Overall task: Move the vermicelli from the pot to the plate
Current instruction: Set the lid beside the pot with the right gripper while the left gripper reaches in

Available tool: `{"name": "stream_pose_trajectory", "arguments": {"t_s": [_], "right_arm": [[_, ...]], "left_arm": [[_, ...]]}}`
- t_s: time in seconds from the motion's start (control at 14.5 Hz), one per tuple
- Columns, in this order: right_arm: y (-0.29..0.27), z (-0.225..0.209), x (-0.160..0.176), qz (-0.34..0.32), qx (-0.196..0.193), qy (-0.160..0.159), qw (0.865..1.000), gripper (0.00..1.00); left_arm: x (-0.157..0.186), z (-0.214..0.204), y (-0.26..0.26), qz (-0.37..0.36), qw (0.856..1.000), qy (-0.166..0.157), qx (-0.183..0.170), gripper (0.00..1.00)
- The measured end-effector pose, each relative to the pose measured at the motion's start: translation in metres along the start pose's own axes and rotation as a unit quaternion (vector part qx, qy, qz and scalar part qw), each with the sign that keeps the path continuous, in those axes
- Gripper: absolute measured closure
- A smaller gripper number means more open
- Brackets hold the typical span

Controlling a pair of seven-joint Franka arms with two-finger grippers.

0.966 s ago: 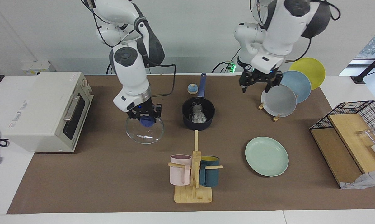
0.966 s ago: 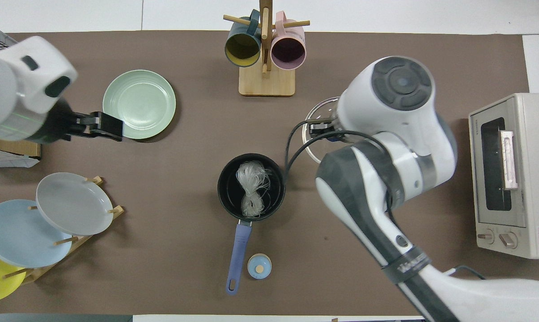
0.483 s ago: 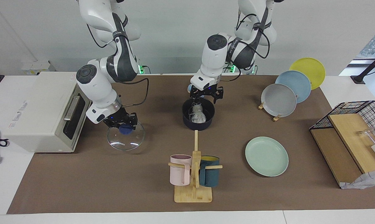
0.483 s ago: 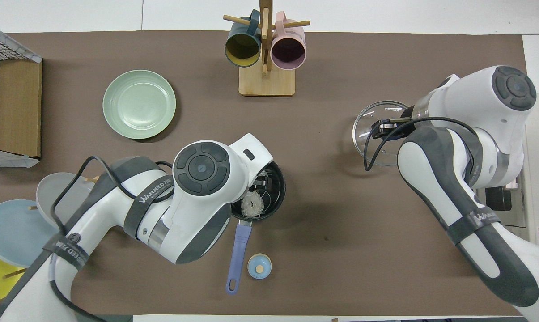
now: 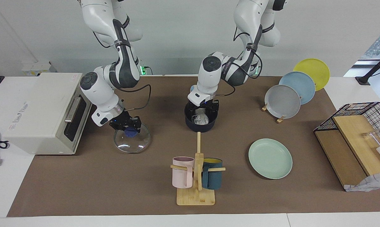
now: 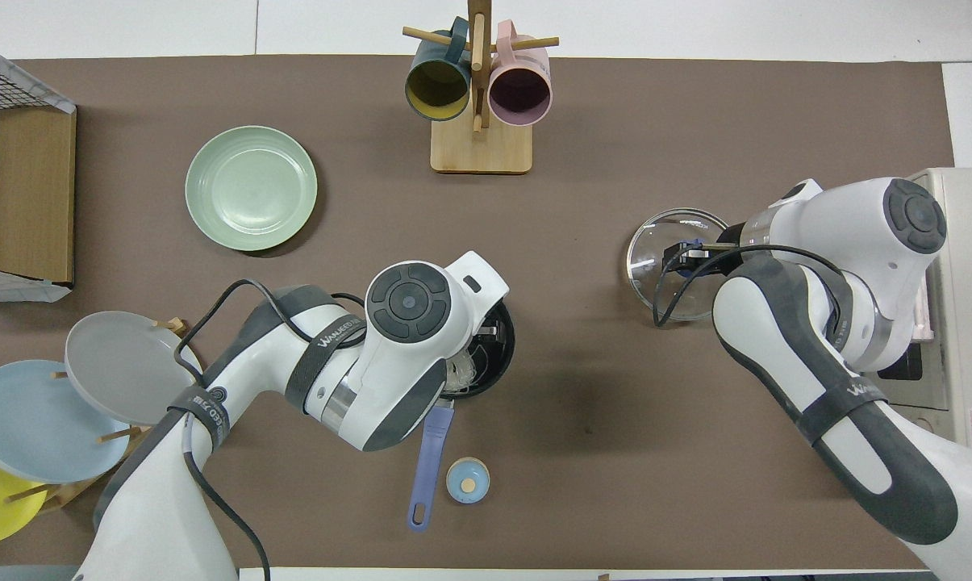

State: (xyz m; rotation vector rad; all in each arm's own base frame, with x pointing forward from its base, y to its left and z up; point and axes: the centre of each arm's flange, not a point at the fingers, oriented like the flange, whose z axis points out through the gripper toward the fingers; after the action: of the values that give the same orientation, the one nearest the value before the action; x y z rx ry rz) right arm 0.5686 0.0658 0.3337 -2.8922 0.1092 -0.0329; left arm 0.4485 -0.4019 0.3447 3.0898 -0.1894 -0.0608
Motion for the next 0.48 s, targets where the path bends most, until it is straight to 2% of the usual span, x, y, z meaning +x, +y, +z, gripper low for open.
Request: {"name": "stream_pose_trajectory", "arguments": {"t_s": [0.14, 0.21, 0.28, 0.48], "right_arm": [[0.008, 0.007, -0.005, -0.003, 0.001, -0.007, 1.0, 0.4], [0.012, 0.009, -0.006, -0.002, 0.0, -0.007, 1.0, 0.37], [0.014, 0.009, -0.007, -0.001, 0.0, -0.006, 1.0, 0.37], [0.013, 0.008, -0.007, -0.001, 0.0, -0.005, 1.0, 0.14]], "left_arm": [[0.0, 0.01, 0.002, 0.001, 1.0, -0.002, 0.001, 0.0], [0.001, 0.014, 0.003, 0.001, 1.0, -0.002, 0.001, 0.07], [0.001, 0.017, 0.002, 0.001, 1.0, -0.003, 0.001, 0.19], [0.002, 0.018, 0.002, 0.002, 1.0, -0.003, 0.001, 0.56]]}}
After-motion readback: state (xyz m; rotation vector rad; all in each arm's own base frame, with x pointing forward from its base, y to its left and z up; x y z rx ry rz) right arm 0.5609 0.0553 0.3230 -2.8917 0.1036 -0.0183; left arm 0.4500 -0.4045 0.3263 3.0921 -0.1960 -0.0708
